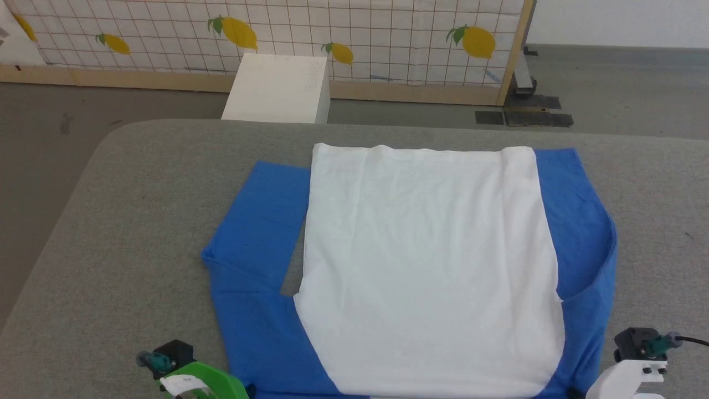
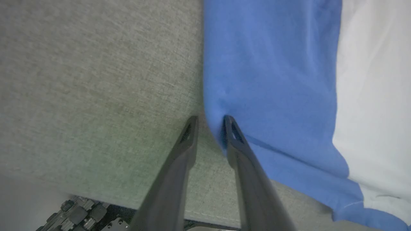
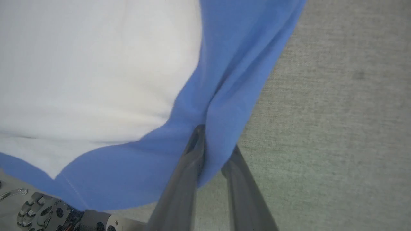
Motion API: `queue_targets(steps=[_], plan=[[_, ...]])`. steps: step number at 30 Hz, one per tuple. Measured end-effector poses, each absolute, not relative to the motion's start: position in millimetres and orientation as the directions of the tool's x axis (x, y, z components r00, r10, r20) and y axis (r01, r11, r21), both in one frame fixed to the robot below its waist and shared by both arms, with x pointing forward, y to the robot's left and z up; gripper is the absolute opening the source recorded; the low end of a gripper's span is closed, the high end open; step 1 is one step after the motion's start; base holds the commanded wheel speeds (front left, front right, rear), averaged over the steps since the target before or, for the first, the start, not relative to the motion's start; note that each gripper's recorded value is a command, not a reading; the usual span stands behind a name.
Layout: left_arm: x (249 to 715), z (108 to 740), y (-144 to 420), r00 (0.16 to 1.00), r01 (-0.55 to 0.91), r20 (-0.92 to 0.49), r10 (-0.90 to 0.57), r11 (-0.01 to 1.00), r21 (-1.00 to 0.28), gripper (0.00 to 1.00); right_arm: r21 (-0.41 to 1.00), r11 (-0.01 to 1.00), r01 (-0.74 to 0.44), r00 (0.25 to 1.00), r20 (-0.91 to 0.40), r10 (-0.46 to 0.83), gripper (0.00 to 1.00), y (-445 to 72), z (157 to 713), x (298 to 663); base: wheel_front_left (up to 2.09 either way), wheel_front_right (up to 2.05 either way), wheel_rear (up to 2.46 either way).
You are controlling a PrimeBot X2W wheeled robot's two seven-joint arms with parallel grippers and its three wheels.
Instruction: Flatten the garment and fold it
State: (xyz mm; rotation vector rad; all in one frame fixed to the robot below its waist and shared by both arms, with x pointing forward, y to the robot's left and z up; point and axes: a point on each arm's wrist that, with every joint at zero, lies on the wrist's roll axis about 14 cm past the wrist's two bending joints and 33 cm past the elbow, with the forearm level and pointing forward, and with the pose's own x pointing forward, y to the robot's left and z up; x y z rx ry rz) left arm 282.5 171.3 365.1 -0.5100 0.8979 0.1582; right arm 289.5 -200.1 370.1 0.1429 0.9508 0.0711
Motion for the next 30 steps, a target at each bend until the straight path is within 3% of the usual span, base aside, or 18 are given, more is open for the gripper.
queue_targets(steps=[6,10,14,18,24,30], plan=[[285.8,381.3,189.7,0.634,-0.356,-0.772,-0.045,0.869,-0.343,1.00,0.159,0.985,0.062,0.666,-0.742,0.078,1.00,-222.5,397.5,302.5,0.00,0.00,0.00],[299.4,409.4,206.4,0.711,-0.352,-0.703,0.000,0.865,-0.356,1.00,0.195,0.974,0.115,0.760,-0.649,0.040,1.00,-240.9,432.9,315.5,0.00,0.00,0.00],[338.4,469.7,223.2,0.888,-0.281,-0.453,0.080,0.873,-0.398,1.00,0.189,0.972,0.137,0.846,-0.533,-0.016,1.00,-260.2,472.5,341.4,0.00,0.00,0.00],[374.8,529.0,217.2,0.987,-0.124,-0.144,0.071,0.906,-0.405,1.00,0.173,0.977,0.124,0.912,-0.409,-0.043,1.00,-271.1,513.6,384.5,0.00,0.00,0.00],[403.0,561.4,204.0,0.988,0.008,0.150,0.037,0.956,-0.294,1.00,0.116,0.988,0.101,0.933,-0.356,-0.054,1.00,-279.2,537.1,448.4,0.00,0.00,0.00],[428.3,551.2,190.6,0.982,0.032,0.188,0.011,0.974,-0.224,1.00,0.020,0.997,0.069,0.908,-0.416,-0.054,1.00,-280.7,531.1,506.3,0.00,0.00,0.00]])
